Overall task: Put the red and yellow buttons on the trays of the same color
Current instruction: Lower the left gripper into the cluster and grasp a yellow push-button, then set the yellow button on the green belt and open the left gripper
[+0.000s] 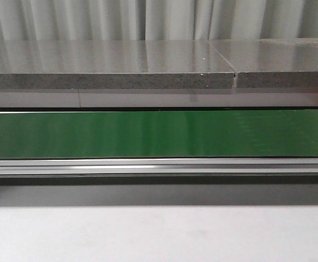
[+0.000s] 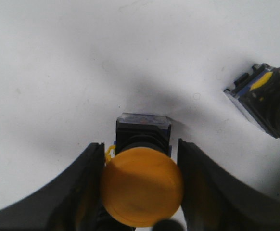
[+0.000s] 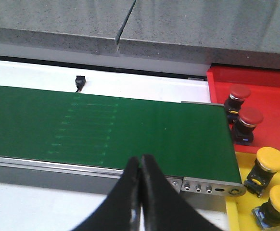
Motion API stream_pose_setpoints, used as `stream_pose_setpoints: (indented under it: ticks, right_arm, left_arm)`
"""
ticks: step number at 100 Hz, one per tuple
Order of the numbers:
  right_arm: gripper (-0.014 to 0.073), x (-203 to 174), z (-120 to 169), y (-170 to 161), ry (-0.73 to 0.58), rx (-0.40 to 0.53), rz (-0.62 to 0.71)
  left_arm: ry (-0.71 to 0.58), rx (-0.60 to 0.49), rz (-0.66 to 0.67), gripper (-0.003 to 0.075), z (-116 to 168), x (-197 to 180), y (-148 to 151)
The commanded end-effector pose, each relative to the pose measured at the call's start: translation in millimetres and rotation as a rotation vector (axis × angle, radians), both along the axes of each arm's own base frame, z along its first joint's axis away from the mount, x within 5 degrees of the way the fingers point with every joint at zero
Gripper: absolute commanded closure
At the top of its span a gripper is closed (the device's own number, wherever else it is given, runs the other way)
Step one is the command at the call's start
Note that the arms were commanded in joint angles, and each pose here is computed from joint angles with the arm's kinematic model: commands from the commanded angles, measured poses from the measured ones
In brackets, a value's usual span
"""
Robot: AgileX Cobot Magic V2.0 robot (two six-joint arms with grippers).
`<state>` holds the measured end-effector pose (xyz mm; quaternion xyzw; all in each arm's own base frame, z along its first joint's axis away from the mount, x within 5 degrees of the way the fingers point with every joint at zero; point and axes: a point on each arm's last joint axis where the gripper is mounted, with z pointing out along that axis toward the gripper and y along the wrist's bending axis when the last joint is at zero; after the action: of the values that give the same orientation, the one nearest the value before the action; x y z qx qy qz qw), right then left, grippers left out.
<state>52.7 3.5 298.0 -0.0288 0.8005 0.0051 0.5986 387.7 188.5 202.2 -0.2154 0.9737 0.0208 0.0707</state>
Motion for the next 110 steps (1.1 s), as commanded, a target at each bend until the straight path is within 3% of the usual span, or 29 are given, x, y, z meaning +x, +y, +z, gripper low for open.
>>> stream_pose_setpoints:
  ticks: [1,61,78,110]
  right_arm:
    - [0.0662,2,13,0,-0.086,-0.002,0.001]
    - [0.0662,2,13,0,-0.086,-0.002,0.001]
    - [0.0662,2,13,0,-0.086,-0.002,0.001]
    - [0.0662,2,13,0,-0.086,-0.002,0.001]
  left_arm:
    - [-0.101,0.04,0.001,0.0534,36,-1,0]
    - [-0.297,0.075,-0.024,0.0534,120,-52,-35]
    - [-0.327,0.08,-0.072,0.0535,133,-60,-57]
    - [-0.265,0.036,-0.26,0.0535,132,-50,-116]
